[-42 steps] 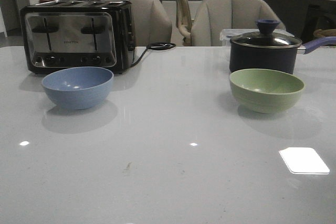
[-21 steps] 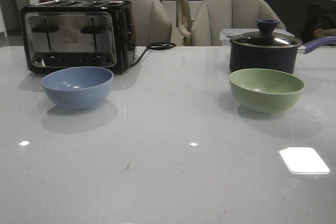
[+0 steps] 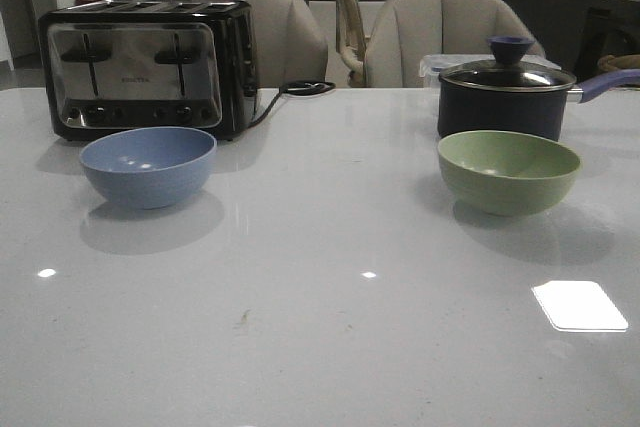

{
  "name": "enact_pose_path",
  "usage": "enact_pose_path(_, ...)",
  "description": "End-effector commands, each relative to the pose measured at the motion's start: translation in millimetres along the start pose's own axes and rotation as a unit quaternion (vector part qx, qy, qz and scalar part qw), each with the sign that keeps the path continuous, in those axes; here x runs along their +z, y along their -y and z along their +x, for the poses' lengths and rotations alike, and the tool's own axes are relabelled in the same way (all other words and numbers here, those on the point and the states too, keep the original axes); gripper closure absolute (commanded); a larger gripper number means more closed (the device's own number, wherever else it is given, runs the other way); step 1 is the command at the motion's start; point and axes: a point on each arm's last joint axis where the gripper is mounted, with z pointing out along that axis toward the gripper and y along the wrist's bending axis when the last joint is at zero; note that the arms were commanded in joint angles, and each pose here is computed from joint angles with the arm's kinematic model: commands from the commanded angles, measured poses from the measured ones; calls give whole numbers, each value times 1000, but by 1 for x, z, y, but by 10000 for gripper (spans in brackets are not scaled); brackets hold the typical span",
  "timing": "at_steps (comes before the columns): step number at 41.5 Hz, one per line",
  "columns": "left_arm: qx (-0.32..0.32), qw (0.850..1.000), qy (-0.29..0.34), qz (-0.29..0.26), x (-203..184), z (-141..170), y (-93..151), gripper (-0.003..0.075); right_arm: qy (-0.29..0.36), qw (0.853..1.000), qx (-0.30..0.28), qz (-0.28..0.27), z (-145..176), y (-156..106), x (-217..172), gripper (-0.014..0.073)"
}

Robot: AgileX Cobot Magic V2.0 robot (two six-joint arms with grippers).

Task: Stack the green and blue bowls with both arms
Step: 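Lower the right gripper onto the rim of the pale green bowl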

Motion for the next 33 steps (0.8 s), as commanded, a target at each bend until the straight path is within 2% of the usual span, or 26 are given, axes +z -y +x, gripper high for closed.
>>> enact_pose_path(1,18,998,58,31,-7,-16,13,195,27,1000,-3,-9,-29,-4,7,46)
enact_pose_path(13,30,997,58,50,-8,-16,21,195,-41,998,-6,-46,-63,-11,83,46)
enact_pose_path(18,30,997,58,50,-8,-16,21,195,-41,998,-3,-48,-76,-11,107,61)
enact_pose_path(27,29,997,58,50,-8,-16,21,195,-47,998,-2,-48,-87,-10,135,256)
enact_pose_path(33,29,997,58,50,-8,-16,21,195,-46,998,-2,-47,-88,-9,138,374)
